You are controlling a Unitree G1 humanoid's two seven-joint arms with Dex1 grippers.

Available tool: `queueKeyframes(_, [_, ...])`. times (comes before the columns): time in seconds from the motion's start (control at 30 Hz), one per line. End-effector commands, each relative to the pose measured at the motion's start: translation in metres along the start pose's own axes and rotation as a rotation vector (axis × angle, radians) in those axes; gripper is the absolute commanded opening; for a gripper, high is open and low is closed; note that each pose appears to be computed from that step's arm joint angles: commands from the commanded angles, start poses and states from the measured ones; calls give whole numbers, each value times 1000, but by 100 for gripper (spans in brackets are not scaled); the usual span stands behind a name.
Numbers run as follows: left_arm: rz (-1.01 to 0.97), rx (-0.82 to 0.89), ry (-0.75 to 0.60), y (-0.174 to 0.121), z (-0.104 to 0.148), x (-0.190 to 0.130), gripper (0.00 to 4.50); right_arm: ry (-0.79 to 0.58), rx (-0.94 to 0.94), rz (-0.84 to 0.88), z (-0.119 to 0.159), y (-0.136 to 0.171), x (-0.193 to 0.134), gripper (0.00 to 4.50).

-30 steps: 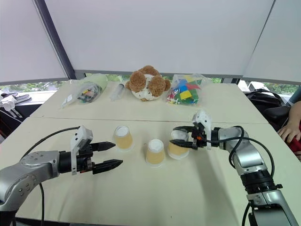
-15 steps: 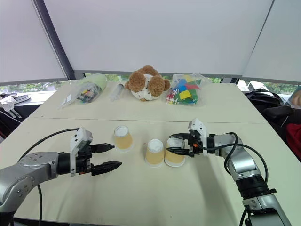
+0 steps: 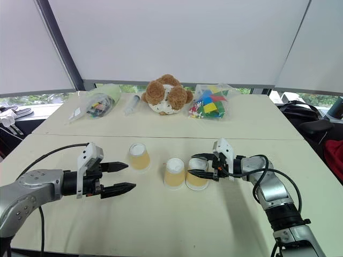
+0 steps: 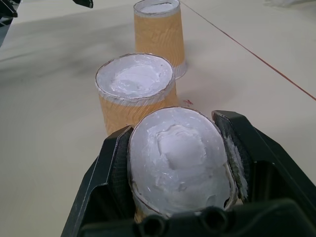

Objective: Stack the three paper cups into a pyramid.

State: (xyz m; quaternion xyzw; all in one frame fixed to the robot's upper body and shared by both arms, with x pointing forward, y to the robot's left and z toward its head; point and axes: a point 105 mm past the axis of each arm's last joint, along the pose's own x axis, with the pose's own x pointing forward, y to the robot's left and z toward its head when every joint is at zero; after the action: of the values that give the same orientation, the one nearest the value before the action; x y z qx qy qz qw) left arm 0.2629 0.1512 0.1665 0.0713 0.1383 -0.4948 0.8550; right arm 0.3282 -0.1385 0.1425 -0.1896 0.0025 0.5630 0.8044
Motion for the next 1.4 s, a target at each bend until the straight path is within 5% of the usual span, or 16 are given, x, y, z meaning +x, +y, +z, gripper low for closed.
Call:
queueKeyframes(0.03, [9, 28, -15, 0, 7, -4, 450, -16, -29, 8, 3, 0, 2, 317])
queueKeyframes(0.13, [11, 24, -18, 1, 7, -4, 450, -5, -31, 16, 0, 1, 1, 442])
queueKeyframes(0.53, [119, 4, -109, 31, 16, -9, 450, -68, -8, -27, 35, -8, -16, 442])
queueKeyframes(0.87, [232, 174, -113, 59, 15, -1, 450, -121, 86, -93, 84, -10, -38, 442])
queueKeyframes(1.4, [205, 228, -212, 82, 12, 53, 450, 57, 221, -115, 85, 21, -59, 442])
